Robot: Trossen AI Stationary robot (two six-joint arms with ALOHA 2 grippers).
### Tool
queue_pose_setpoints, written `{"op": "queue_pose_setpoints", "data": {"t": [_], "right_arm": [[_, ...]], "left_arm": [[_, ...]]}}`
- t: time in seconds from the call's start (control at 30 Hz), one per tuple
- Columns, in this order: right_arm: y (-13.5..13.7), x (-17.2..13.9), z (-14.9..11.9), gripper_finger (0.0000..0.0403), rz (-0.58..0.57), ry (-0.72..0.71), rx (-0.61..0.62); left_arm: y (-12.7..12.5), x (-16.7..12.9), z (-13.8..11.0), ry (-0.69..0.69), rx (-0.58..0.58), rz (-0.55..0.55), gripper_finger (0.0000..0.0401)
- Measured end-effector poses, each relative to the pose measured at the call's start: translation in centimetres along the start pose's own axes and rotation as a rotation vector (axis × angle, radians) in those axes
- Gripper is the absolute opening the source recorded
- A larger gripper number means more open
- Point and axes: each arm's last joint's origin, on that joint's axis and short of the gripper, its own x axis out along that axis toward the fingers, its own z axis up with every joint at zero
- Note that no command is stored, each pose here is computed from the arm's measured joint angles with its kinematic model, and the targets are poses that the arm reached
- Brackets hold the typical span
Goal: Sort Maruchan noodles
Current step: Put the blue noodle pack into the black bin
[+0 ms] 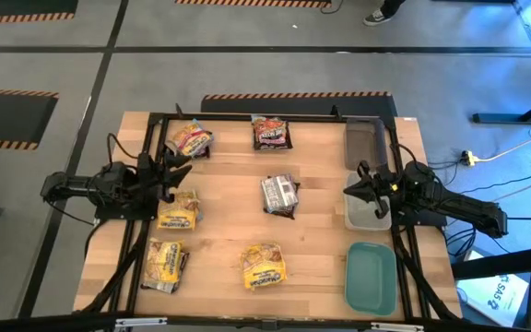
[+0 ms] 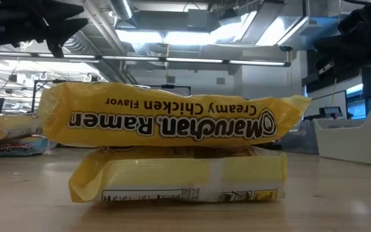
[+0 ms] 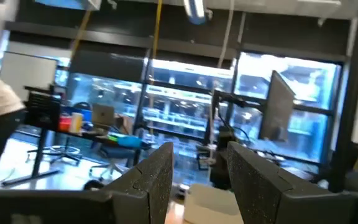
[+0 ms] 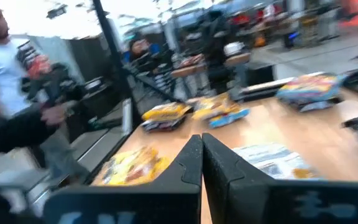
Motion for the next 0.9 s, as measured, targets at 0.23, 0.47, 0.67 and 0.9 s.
{"op": "queue_pose_setpoints", "data": {"t": [0.23, 0.47, 0.67, 0.9], "right_arm": [[-0.4, 0.0, 0.2, 0.0001, -0.141, -0.049, 0.041], [-0.7, 0.4, 0.2, 0.0001, -0.171, -0.043, 0.021], [-1.0, 0.9, 0.1, 0.0001, -0.178, -0.022, 0.007], [-1.2, 1.1, -0.2, 0.0001, -0.187, 0.014, 0.005]], "left_arm": [[-0.1, 1.0, -0.9, 0.052, 0.017, 0.057, 0.0145], [-1.1, 4.0, -0.5, 0.168, 0.018, 0.087, 0.0145], [-2.0, 8.2, -0.9, 0.297, 0.092, 0.092, 0.0145], [-3.1, 13.3, -3.2, 0.459, 0.114, 0.007, 0.0145]]}}
